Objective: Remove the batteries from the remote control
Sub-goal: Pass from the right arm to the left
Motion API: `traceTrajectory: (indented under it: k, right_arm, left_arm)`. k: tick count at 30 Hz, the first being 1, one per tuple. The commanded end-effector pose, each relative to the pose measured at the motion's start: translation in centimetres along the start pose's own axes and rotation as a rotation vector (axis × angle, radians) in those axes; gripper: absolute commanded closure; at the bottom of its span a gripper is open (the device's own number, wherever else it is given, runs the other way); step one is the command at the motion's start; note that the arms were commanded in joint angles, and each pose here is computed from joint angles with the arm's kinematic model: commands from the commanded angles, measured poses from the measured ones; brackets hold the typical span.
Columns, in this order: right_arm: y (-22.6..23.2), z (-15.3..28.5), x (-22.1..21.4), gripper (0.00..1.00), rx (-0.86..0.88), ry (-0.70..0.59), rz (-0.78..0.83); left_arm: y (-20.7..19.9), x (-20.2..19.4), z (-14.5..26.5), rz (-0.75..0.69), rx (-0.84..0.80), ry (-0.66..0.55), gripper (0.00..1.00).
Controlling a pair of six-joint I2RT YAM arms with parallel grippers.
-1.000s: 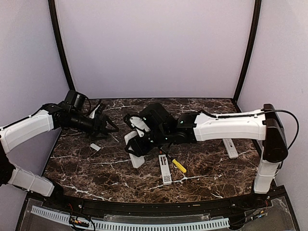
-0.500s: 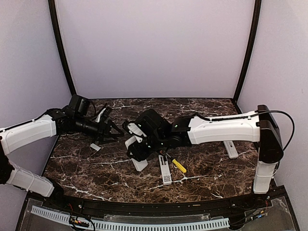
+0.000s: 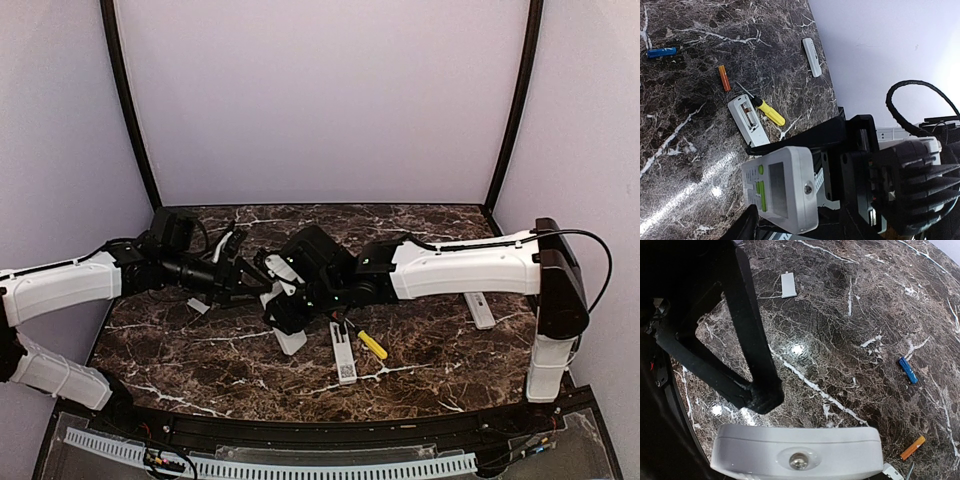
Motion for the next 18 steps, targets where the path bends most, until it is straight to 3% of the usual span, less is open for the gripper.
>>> traceTrajectory:
  k: [1,11,18]
  right_arm:
    - [0.5,0.4,1.4,1.0,0.0,-0.042,-0.003]
    - [0.2,0.0,1.2,1.0,-0.014,-0.028,-0.019]
    - [0.1,-0.4,1.1,1.0,-0.023,-0.014,-0.025]
  left_arm:
    - [0.9,-0.2,-0.5,0.003,0.038,-0.007,0.49]
    - [1.1,-0.2,-1.1,-0.043,0.135,-0.021,0.63]
    - [1.1,-0.5,-1.8,-0.043,0.13,-0.005,0.62]
Point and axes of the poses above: each gripper's point midway between its finger pads, its own z axis back along the fingers, its own y axis along the line the jaws close on, x = y × z, the point moved 2 cm from there along z, back along the fingers, and after that the axes turned 1 degree about -z, right-handed, at the moved point
